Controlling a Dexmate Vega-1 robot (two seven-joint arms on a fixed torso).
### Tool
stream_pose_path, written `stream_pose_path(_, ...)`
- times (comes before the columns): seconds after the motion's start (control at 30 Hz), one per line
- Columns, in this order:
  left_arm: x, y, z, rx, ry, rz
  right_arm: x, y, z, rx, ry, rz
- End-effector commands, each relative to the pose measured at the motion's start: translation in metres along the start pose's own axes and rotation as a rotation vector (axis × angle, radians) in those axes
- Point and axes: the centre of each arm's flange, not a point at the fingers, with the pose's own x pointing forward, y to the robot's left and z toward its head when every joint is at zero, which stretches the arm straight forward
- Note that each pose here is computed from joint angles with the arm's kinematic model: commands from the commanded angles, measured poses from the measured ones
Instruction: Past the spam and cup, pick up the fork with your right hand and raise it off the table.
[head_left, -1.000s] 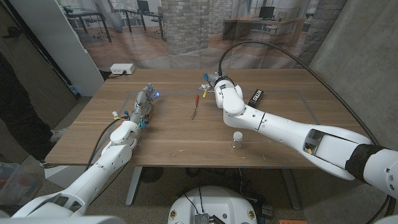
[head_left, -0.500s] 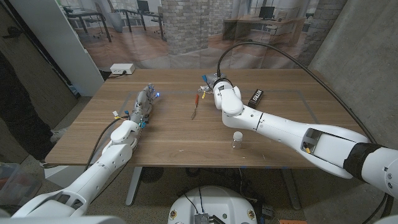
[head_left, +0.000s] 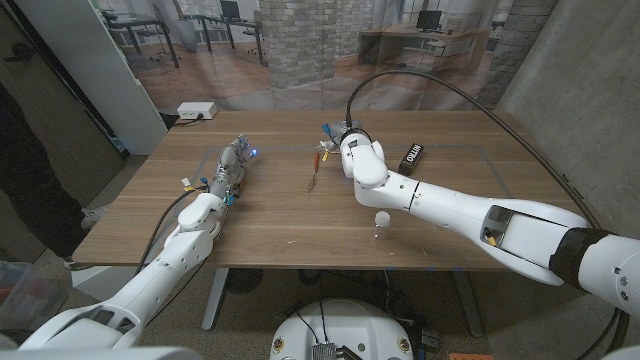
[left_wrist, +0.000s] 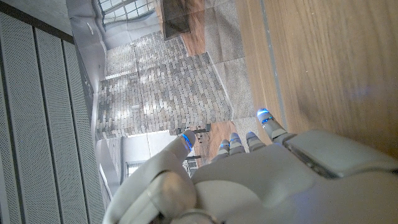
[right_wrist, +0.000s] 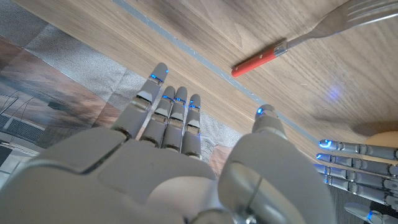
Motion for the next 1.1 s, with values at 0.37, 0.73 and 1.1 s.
stream_pose_path(0.37,0.003,0.004,-0.002,-0.002,0.005,0.0,0.009,0.009,0.008,-0.009,0.002,0.021)
stream_pose_path(0.73,0.006,0.004,-0.005,-0.007,0.009,0.0,0.014,0.014,0.008,-0.016,0.007,0.041)
stream_pose_path(1.1,0.006,0.005,-0.007,-0.01,0.016,0.006,0.018,0.018,0.011,-0.021,0.006,0.052)
